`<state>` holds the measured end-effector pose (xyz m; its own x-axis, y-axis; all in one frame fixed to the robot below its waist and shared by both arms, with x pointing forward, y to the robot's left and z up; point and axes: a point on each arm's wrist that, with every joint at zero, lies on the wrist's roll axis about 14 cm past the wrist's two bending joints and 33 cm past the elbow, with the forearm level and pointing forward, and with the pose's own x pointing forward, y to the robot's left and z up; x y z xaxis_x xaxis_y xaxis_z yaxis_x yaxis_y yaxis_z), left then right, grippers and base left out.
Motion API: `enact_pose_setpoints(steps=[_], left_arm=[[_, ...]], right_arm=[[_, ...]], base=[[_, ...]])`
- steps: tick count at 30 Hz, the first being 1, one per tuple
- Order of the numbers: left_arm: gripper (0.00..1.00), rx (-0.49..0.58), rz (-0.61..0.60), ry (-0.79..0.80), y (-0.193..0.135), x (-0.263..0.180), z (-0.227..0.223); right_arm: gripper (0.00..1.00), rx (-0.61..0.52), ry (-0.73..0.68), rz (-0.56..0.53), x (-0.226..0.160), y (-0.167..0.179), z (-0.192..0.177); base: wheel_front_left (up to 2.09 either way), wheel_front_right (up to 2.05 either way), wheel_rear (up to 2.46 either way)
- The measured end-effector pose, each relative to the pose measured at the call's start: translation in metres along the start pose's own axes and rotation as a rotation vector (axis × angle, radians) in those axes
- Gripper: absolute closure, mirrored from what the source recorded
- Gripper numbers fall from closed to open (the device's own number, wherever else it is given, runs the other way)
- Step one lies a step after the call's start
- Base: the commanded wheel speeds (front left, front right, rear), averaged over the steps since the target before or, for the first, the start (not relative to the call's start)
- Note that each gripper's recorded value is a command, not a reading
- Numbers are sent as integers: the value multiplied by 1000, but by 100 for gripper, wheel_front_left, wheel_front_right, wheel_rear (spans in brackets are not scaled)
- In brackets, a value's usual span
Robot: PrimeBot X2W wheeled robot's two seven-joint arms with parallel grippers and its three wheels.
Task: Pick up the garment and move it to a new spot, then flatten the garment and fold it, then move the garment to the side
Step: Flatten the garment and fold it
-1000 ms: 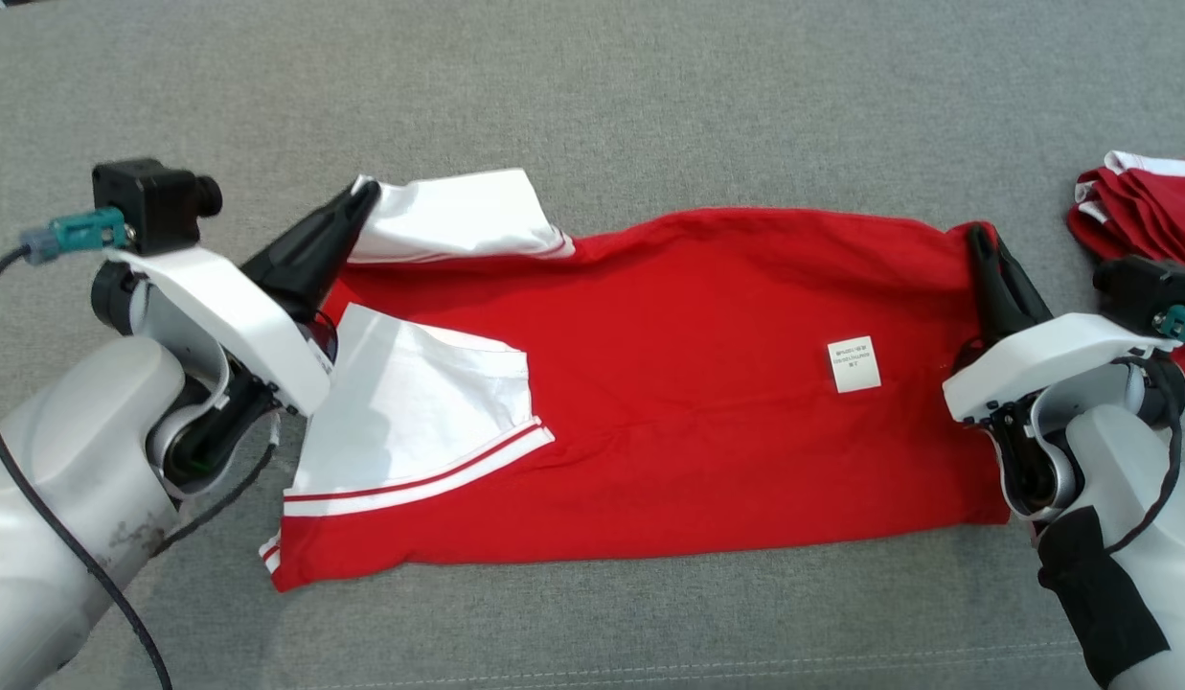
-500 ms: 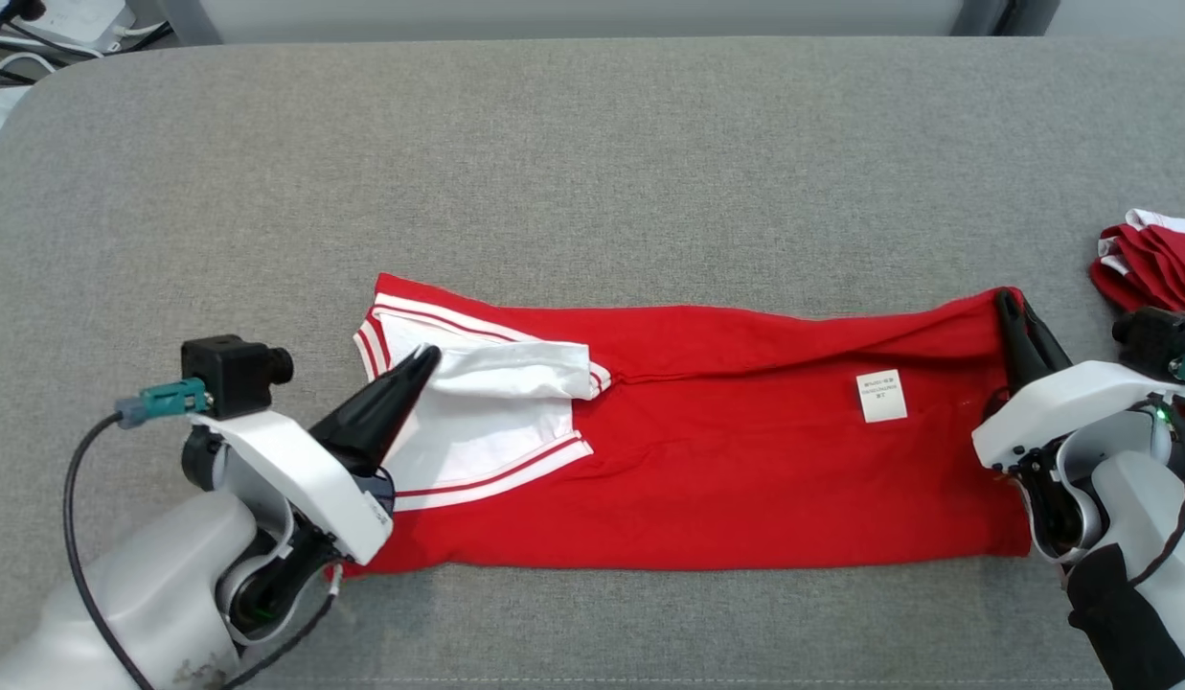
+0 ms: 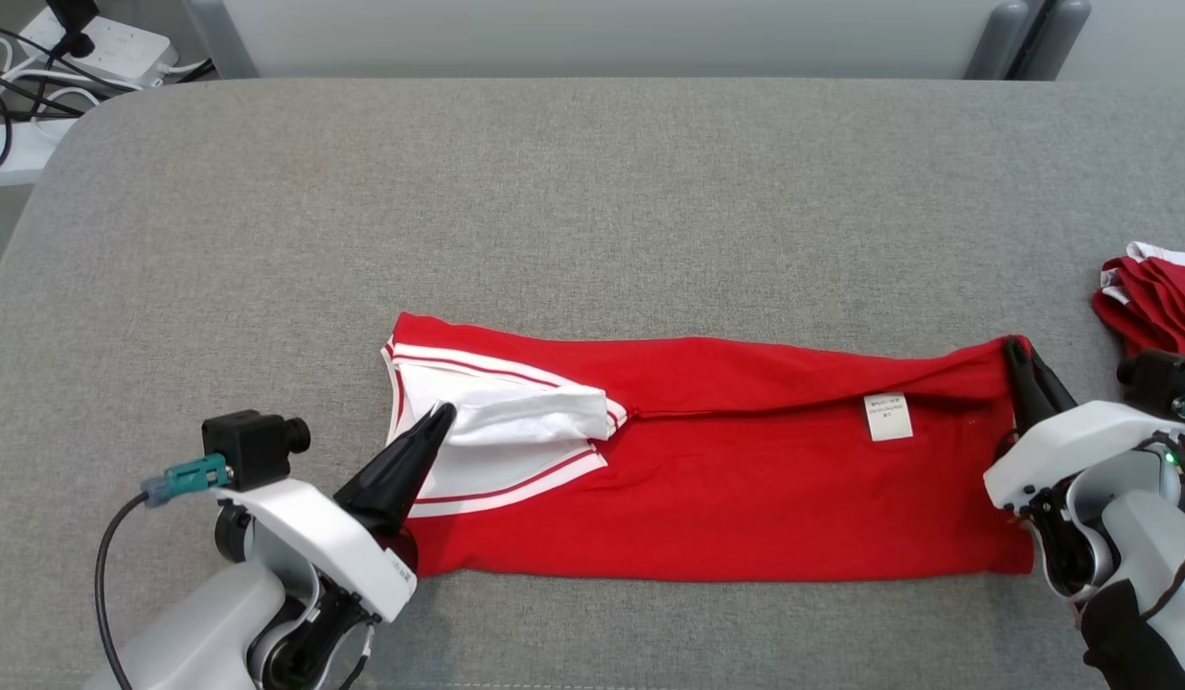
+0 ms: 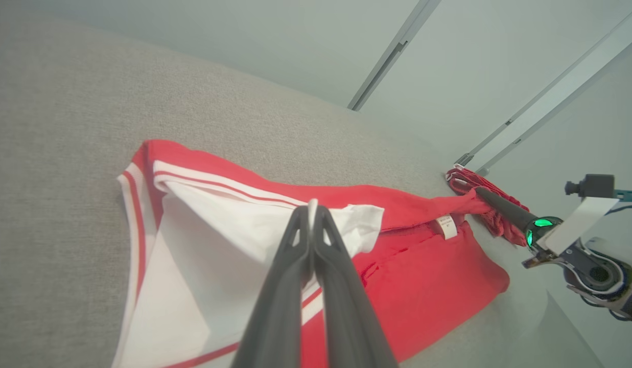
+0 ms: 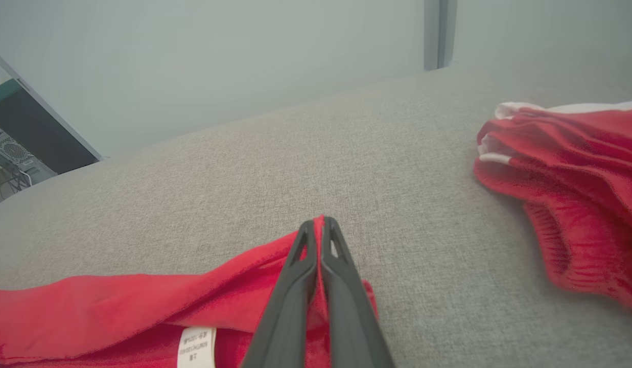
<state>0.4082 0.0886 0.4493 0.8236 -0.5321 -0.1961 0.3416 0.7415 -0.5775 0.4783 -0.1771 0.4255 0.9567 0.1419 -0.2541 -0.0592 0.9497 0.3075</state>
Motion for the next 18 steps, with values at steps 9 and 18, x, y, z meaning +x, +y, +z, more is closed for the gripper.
enact_pose_setpoints(steps=[9, 18], left_arm=[[67, -42, 22, 13, -2, -10, -19], [0, -13, 126, 28, 27, -19, -33]], right_arm=[[100, -1, 35, -10, -8, -3, -12], [0, -12, 67, -67, -19, -24, -19]], base=[[0, 0, 0], [0, 0, 0]])
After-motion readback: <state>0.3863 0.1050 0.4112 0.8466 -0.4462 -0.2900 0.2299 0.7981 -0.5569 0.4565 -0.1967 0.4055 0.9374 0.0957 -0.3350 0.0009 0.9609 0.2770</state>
